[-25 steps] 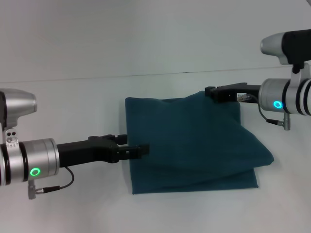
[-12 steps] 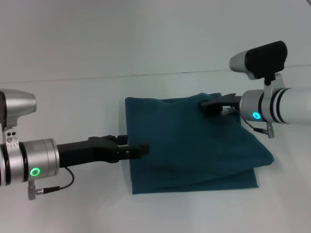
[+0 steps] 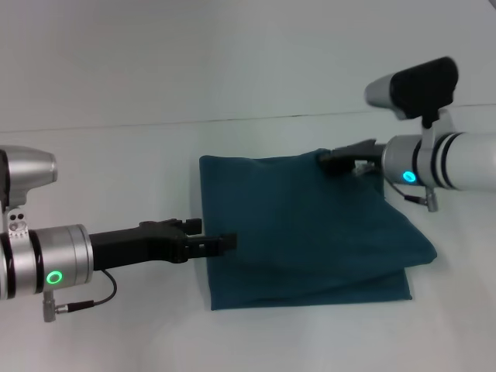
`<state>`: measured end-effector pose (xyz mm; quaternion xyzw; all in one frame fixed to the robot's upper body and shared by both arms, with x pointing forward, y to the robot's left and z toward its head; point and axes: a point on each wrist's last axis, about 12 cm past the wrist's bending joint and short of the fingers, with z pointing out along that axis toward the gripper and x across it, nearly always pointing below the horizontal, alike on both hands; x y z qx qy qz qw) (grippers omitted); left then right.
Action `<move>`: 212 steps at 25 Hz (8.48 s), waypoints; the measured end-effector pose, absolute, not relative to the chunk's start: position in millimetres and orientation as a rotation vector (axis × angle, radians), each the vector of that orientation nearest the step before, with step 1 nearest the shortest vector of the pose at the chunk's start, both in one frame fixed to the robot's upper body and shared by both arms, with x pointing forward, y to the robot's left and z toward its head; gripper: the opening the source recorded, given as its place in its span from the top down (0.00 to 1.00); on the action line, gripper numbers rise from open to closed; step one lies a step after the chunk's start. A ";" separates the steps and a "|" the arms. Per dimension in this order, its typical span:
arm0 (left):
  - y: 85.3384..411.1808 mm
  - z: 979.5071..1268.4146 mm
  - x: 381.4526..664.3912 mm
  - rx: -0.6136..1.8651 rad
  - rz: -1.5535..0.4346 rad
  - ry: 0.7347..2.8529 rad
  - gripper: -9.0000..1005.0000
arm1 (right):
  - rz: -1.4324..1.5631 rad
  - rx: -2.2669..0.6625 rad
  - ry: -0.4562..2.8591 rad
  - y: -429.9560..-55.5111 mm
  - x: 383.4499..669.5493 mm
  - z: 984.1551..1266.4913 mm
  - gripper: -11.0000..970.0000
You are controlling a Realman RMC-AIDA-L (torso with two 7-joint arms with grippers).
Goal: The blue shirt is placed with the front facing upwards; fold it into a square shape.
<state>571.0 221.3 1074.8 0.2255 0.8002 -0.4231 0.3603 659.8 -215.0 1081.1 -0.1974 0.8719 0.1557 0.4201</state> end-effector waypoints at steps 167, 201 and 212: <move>188.6 1064.7 586.4 0.633 -0.949 2.350 0.81 | 0.921 -0.489 1.903 -333.5 573.3 1141.8 0.05; 193.1 1068.2 585.0 0.495 -1.026 2.419 0.63 | 0.927 -0.489 1.913 -333.3 571.1 1139.4 0.05; 181.8 1065.6 581.4 0.540 -1.032 2.437 0.15 | 0.931 -0.493 1.912 -333.4 571.1 1140.3 0.05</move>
